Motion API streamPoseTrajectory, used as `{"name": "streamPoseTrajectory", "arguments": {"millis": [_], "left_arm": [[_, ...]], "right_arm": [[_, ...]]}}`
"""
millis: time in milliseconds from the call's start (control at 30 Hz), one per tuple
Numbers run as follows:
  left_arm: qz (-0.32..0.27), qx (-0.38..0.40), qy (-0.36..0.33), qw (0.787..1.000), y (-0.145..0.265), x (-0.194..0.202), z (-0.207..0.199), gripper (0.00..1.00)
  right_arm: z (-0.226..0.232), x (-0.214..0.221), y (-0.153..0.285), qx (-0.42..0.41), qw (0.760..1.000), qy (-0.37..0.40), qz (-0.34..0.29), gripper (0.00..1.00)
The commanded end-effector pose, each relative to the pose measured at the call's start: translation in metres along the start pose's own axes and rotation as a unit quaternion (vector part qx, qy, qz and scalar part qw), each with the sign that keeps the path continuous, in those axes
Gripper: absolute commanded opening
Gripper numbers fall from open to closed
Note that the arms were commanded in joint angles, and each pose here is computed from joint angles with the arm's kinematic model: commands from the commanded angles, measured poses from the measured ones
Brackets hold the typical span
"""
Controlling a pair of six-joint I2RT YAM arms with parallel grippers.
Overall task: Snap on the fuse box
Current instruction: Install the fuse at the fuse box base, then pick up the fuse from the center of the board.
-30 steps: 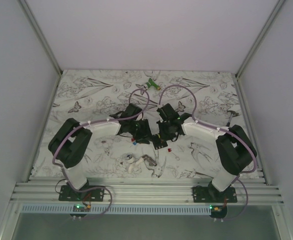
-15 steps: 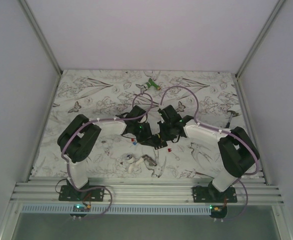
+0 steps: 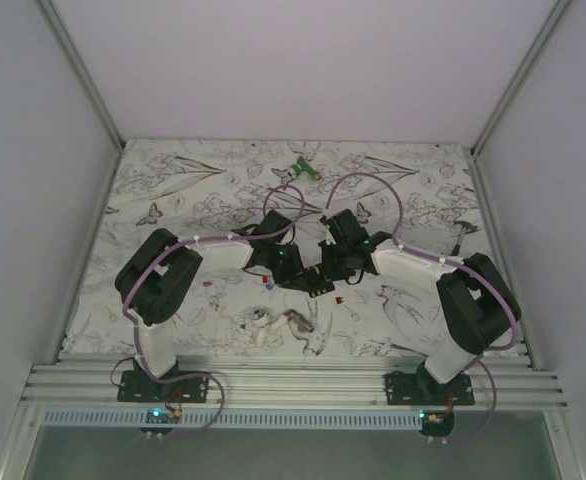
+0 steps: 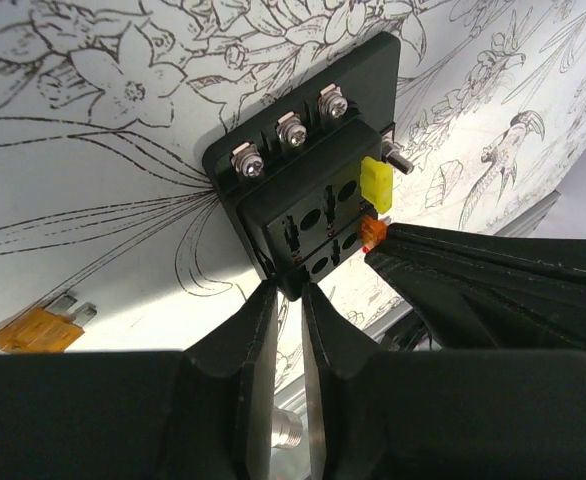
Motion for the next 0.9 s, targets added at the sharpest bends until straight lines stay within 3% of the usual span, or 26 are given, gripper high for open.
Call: {"name": "streamPoseTrajectory", "arguments": {"millis": [0,167,400,667,867], "left_arm": [[0.011,-0.038,0.015,0.999,-0.008,0.004,0.015,0.16],[0.007,-0.037,0.007,0.999,-0.007,0.002,0.012,0.17],[-0.018,-0.014,-0.02,1.0,0.009,-0.008,-0.006,0.23],[-0.078,-0.013,-0.07,0.994,0.049,-0.014,-0.023,0.38],[-0.107,-0.026,-0.076,0.991,0.071,-0.01,-0.011,0.5]], "right_arm": [[-0.064,0.053,-0.025,0.148,0.983,0.009,0.108,0.0],[-0.074,0.054,-0.027,0.184,0.977,0.009,0.11,0.0],[-0.018,0.0,-0.001,0.059,0.998,0.035,0.013,0.0],[0.015,-0.03,0.05,-0.016,0.995,0.08,-0.063,0.28],[-0.013,-0.003,0.056,0.021,0.991,0.129,-0.029,0.44]]}}
Point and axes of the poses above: each gripper's point midway between its finger pads, its own y axis back along the fingers, its own z axis along the line the jaws close on, x = y × z, the point moved 5 cm from there along y, back along the fingers, and after that the axes turned 10 degrees about -y, right-handed, at the moved point
